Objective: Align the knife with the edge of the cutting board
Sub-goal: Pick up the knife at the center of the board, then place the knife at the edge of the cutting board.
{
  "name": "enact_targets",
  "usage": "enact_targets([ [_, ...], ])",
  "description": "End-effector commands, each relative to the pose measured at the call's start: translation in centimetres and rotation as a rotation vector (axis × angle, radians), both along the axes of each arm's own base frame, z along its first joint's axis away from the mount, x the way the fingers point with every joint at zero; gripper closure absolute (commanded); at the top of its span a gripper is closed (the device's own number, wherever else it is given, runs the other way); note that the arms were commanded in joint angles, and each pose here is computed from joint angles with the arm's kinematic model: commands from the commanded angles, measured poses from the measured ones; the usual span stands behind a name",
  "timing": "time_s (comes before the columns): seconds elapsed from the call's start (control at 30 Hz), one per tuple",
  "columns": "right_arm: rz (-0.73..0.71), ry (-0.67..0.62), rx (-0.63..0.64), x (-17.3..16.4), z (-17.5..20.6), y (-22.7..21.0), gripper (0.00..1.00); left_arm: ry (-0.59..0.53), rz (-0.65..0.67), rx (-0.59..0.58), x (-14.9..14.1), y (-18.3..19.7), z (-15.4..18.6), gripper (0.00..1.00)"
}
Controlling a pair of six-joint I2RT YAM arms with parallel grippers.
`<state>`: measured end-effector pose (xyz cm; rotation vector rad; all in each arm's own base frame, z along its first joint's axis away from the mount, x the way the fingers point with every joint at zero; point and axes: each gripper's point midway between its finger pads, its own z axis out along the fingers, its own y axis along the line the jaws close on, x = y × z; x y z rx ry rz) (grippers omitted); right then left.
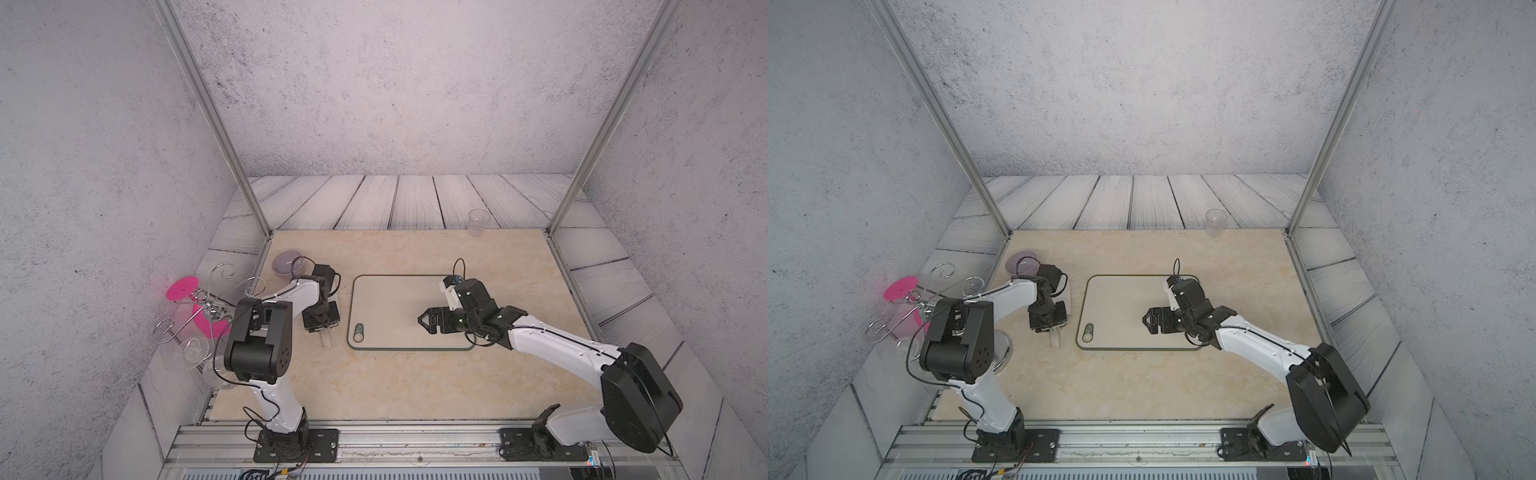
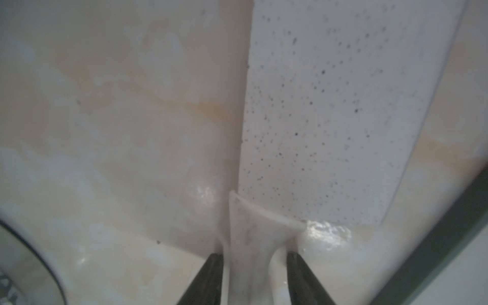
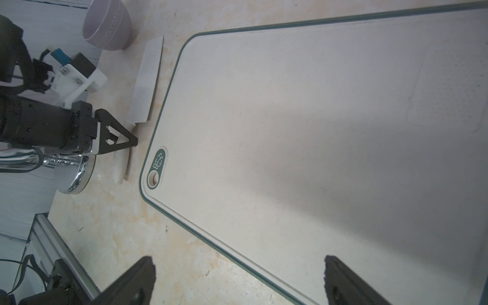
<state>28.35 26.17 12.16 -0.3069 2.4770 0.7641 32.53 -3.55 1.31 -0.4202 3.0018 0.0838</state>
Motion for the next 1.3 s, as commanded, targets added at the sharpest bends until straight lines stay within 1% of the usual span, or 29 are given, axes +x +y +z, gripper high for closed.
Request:
enact_targets([
  [0.0, 0.005, -0.025, -0.009, -0.1, 0.3, -0.2, 0.01, 0.053, -0.014, 0.040, -0.6, 0.6, -1.0, 0.62],
  [0.13, 0.000, -0.020, -0.015, -0.1, 0.1, -0.3, 0.01, 0.052, -0.012, 0.042, -0.6, 0.7, -1.0, 0.73],
  [0.2, -0.001, -0.019, -0.017, -0.1, 0.0, -0.3, 0.01, 0.051, -0.010, 0.042, -0.6, 0.8, -1.0, 0.81],
  [0.27, -0.004, -0.017, -0.018, -0.1, 0.0, -0.4, 0.01, 0.049, -0.012, 0.041, -0.6, 0.7, -0.9, 0.86],
  [0.43, -0.017, -0.024, -0.028, 0.0, 0.0, -0.7, 0.01, -0.006, 0.005, 0.055, 0.0, 1.1, 0.9, 0.92],
  [0.57, -0.042, -0.025, -0.046, 0.2, 0.0, -1.1, 0.01, -0.059, 0.015, 0.057, 0.4, 1.1, 3.0, 0.92],
  [0.73, -0.078, -0.036, -0.063, 0.4, 0.2, -1.9, 0.01, -0.099, -0.008, 0.077, 0.5, 0.6, 5.0, 0.92],
  [0.83, -0.135, -0.048, -0.093, 0.5, 0.4, -3.2, 0.01, -0.109, -0.032, 0.073, 0.3, -0.5, 5.5, 0.92],
  [0.97, -0.176, -0.068, -0.112, -0.2, 1.0, -4.7, 0.01, -0.128, -0.066, 0.076, -0.1, -2.2, 6.3, 0.93],
  [1.27, -0.273, -0.082, -0.152, -1.5, 1.4, -7.8, 0.01, -0.187, -0.101, 0.012, -1.4, -6.1, 8.3, 0.93],
])
